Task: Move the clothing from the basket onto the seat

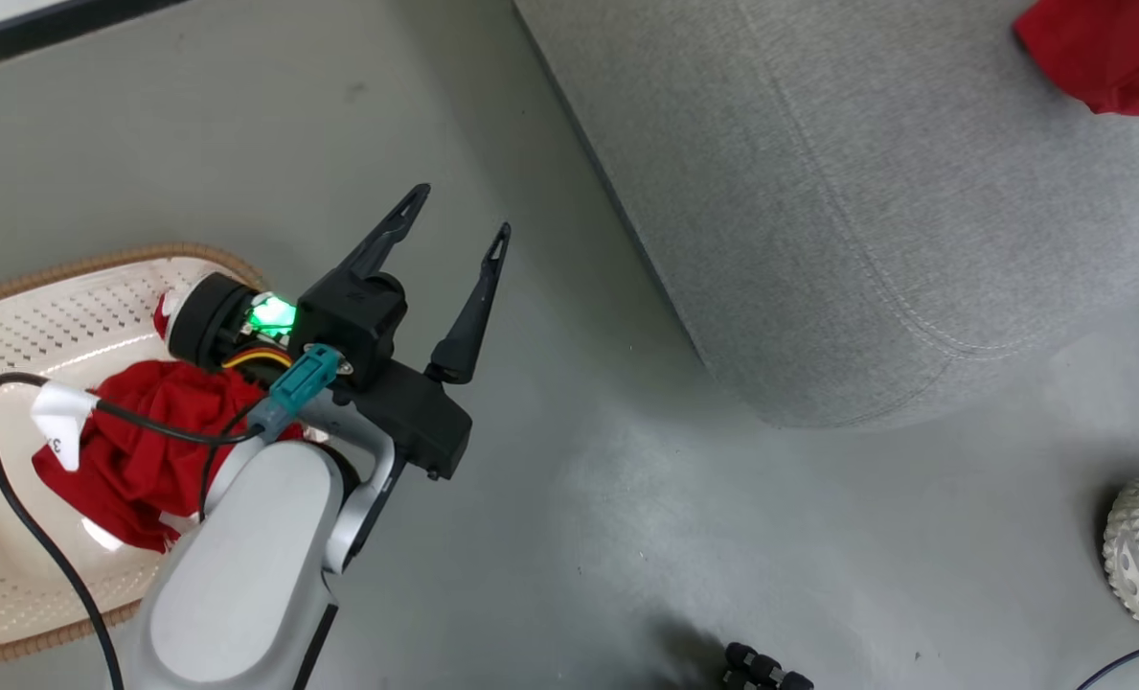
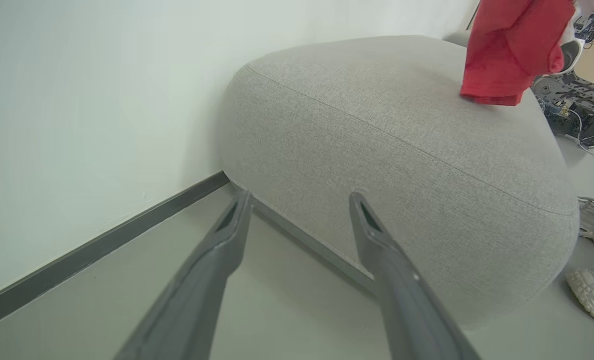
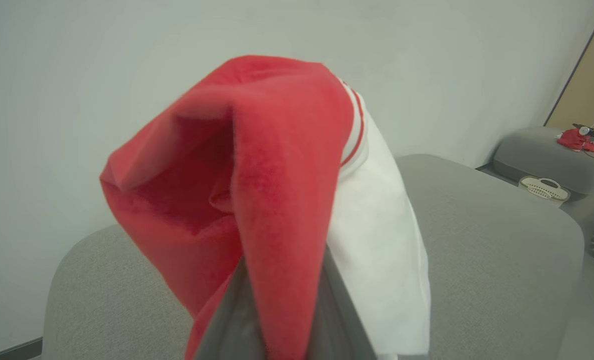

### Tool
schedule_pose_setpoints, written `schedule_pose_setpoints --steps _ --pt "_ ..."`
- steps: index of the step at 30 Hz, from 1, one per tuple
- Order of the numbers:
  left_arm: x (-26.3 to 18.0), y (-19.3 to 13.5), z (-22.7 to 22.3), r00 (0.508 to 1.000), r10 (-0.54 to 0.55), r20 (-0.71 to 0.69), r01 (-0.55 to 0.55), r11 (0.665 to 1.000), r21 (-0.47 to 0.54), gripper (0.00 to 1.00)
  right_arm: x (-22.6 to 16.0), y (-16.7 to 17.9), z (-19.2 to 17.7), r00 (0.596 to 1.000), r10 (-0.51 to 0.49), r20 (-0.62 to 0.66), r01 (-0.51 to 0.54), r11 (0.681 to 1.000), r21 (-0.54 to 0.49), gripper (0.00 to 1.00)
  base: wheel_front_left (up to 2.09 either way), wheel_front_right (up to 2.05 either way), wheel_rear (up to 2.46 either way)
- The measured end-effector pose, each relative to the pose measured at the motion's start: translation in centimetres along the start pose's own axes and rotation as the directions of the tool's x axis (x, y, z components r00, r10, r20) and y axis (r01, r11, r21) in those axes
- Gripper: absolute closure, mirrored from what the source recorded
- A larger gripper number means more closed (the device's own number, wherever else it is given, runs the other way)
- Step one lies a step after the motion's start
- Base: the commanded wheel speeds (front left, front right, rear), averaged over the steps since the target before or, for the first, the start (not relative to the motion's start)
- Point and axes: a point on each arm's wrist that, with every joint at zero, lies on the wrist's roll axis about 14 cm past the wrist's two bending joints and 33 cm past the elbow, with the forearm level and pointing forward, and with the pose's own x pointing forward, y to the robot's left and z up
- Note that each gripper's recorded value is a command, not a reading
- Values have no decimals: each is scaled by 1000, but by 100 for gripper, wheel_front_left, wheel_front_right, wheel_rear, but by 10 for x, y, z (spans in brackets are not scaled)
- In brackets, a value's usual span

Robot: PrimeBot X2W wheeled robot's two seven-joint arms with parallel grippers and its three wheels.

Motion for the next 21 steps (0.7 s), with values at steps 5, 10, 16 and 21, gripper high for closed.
schedule_pose_setpoints --steps 5,10,16,21 --pt "-3 13 -15 999 17 -34 -17 1000 -8 0 12 -1 -10 999 -29 -21 30 999 25 100 0 0 0" --pt "-1 25 -23 999 30 -44 -31 999 -11 0 17 -3 -33 995 -67 -69 69 997 26 100 0 0 0" --pt "-3 35 -40 997 36 -71 -38 999 -23 0 22 6 -62 987 -101 -126 108 993 51 100 0 0 0" --pt "-4 43 -52 995 48 -91 -51 998 -35 0 21 1 -87 971 -153 -182 167 984 65 100 0 0 0"
